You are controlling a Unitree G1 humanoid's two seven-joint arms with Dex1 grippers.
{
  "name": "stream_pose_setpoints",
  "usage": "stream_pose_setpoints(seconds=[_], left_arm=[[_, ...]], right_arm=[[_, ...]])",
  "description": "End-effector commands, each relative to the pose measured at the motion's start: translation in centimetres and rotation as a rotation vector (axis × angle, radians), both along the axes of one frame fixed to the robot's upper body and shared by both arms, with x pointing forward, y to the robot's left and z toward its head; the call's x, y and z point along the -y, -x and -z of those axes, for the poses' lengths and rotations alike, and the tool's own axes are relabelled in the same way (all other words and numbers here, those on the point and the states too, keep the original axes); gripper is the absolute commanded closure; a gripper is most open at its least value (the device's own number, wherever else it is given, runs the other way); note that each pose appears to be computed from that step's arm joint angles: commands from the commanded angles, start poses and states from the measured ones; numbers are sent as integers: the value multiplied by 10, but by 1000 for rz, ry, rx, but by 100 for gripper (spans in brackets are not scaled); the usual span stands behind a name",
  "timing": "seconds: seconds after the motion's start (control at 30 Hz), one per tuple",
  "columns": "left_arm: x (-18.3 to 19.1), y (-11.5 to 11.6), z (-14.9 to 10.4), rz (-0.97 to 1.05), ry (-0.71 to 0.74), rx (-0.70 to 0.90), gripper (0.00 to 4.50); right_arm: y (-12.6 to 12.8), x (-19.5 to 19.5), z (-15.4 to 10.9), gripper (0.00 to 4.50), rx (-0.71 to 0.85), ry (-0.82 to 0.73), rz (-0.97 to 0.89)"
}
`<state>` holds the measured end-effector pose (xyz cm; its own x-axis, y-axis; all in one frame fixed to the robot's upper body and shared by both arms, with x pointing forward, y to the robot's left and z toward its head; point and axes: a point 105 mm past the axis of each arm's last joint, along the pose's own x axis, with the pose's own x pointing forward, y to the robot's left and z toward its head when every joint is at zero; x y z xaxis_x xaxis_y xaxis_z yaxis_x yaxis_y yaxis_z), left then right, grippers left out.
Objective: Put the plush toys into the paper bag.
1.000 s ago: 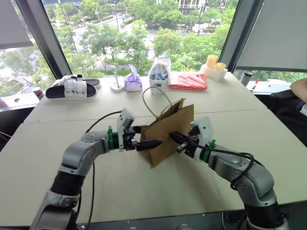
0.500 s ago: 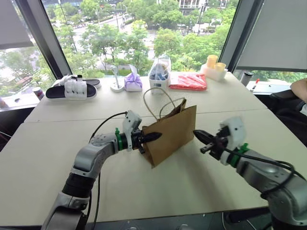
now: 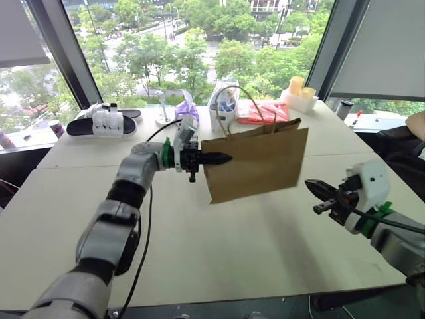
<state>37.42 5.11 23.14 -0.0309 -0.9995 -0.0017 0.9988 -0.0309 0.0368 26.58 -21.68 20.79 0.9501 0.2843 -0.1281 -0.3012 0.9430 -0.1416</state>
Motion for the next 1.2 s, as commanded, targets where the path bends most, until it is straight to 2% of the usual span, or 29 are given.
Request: stream_pose_setpoints(seconds=[0.03,0.13,0.23,0.47,0.5,0.6,0.73,0.87,1.03,1.2], left_arm=[[0,-3,2,50,-74,-4,441],[2,-6,14,37,-140,-9,441],[3,-9,24,17,-164,-15,358],[-6,-22,44,-124,-199,-3,19],[-9,-23,45,-137,-210,-1,4],[-25,-27,38,-184,-203,23,4],[-67,-28,31,-256,-227,66,4],[-102,-20,27,-312,-196,29,4],[-111,8,24,-331,-149,10,4],[-102,47,23,-353,-112,-30,4]], right_arm=[[7,11,-15,450,61,30,35],[13,15,-14,450,59,34,52],[16,15,-12,450,55,36,57],[15,3,-13,450,53,53,7],[14,1,-14,450,54,54,-4],[13,-5,-16,450,46,79,-44],[10,-13,-17,450,35,102,-107],[6,-18,-16,450,17,115,-150],[6,-28,-12,450,-13,141,-234],[4,-33,-8,450,-40,164,-299]])
